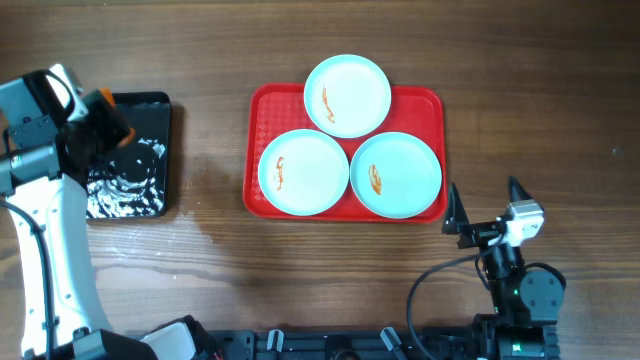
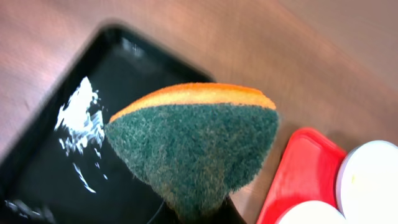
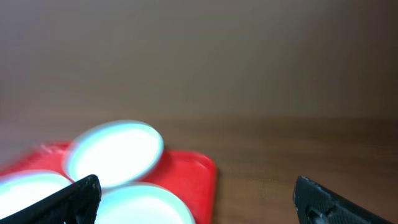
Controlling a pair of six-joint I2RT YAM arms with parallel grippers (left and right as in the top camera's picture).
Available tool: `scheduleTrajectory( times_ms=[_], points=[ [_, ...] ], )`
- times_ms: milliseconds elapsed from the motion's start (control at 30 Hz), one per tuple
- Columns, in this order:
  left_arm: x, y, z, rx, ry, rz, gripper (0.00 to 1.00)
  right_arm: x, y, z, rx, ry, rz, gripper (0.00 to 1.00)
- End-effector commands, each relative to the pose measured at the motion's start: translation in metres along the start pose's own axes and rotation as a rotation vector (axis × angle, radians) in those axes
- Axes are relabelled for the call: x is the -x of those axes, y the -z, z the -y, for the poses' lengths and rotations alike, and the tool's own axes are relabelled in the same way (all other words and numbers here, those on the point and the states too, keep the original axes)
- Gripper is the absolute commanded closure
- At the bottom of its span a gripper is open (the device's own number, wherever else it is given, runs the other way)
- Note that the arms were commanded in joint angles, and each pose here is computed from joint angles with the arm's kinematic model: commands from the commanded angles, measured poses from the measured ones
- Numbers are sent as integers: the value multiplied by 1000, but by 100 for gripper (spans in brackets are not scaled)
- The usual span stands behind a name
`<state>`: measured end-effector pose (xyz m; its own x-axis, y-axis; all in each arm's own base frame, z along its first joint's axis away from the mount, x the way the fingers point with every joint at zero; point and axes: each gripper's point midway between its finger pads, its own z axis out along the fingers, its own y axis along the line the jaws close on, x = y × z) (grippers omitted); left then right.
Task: Clean dirty plates on tray and stack at the side
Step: 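Reach the right gripper to the left plate's rim on the red tray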
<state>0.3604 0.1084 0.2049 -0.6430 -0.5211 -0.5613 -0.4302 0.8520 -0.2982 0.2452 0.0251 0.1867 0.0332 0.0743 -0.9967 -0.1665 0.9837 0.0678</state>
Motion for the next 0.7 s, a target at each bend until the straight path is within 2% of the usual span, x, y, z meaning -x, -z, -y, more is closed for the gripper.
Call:
scheduleTrajectory(
  times_ms=[0, 133, 200, 300, 400, 533, 667],
  points=[
    [-14, -2, 5, -31, 27, -65, 96, -8, 11, -61, 344, -477, -127, 0],
    [-13, -2, -3, 9, 27, -57, 96, -6, 12, -63, 327, -935, -206, 0],
    [-11, -2, -11, 58, 26, -47, 96, 8, 12, -64, 352, -1046, -180, 0],
    [-12, -3, -17, 92, 26, -46, 94, 67, 26, -76, 531, -938, 22, 0],
    [-12, -4, -17, 92, 27, -49, 95, 105, 37, -77, 577, -890, 143, 0],
    [-13, -4, -17, 91, 27, -53, 95, 140, 34, -81, 538, -741, 127, 0],
    [-13, -4, -17, 91, 27, -52, 95, 166, 13, -96, 549, -482, -21, 0]
  ],
)
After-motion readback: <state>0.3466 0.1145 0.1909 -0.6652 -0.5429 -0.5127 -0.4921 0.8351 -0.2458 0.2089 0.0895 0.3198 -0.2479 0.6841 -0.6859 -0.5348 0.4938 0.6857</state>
